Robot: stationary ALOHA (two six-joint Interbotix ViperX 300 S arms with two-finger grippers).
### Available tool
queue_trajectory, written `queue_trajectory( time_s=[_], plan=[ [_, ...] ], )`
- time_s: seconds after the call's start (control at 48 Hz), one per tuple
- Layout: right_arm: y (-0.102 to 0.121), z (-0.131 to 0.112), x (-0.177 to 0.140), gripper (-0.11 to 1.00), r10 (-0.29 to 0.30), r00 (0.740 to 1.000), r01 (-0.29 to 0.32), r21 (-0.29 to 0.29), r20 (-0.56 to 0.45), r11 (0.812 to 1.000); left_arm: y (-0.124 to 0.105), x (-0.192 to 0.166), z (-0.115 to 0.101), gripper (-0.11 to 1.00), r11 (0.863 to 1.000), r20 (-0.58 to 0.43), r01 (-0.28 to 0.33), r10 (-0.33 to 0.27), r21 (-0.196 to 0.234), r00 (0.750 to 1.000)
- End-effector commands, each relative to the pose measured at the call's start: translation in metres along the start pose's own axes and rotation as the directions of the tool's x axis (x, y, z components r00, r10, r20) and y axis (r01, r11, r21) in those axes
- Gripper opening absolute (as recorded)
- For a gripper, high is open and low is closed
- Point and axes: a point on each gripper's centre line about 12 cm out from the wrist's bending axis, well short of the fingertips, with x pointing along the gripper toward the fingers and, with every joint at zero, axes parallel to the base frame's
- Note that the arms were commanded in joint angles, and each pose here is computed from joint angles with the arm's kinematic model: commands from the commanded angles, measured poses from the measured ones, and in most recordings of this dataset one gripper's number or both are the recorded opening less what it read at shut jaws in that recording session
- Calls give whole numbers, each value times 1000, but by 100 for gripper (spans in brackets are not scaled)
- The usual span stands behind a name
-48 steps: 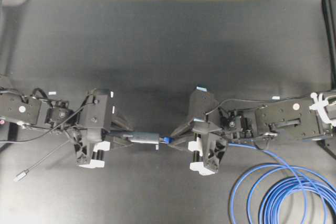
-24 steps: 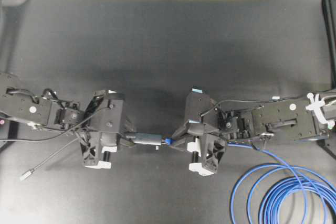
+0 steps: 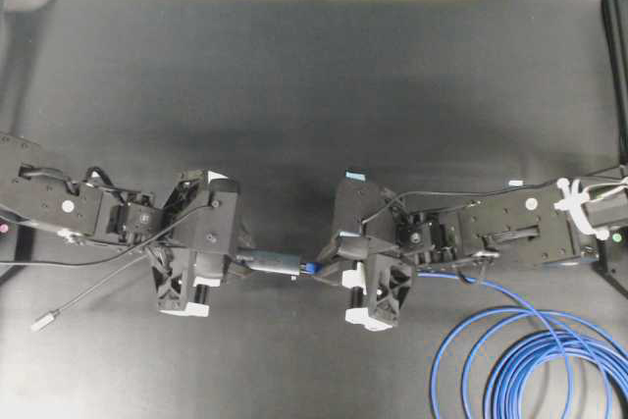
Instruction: Insert the LAN cable into the hub.
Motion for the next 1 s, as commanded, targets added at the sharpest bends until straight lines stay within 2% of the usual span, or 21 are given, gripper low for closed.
queue_trajectory(
  time_s=[0.0, 0.188, 0.521, 0.709, 0.75, 0.896, 0.98],
  plan=[
    [2, 27, 0, 15, 12, 997, -12, -1, 75, 1000, 2, 1, 20, 28, 1000, 57, -5, 5, 2, 998],
    [2, 27, 0, 15, 11, 997, -11, 1, 73, 1000, 3, 2, 18, 28, 1000, 57, -6, 6, 1, 998],
    [0, 17, -1, 15, -4, 1000, 4, 17, 14, 1000, 4, 0, 12, 28, 1000, 38, -8, 8, 0, 999],
    [-3, 14, -2, 17, -14, 1000, 15, 18, -10, 1000, 9, 0, 7, 28, 1000, -9, -21, 21, -12, 1000],
    [-3, 14, -2, 24, -14, 1000, 15, 18, -10, 1000, 10, 0, 5, 28, 1000, -24, -23, 22, -13, 999],
    [-3, 14, -2, 67, -14, 1000, 15, 15, -15, 1000, 12, -1, 0, 28, 999, -55, -29, 28, -20, 998],
    [-2, 10, -4, 83, -15, 1000, 15, 15, -26, 1000, 14, -1, -2, 28, 999, -61, -33, 32, -22, 998]
  ],
)
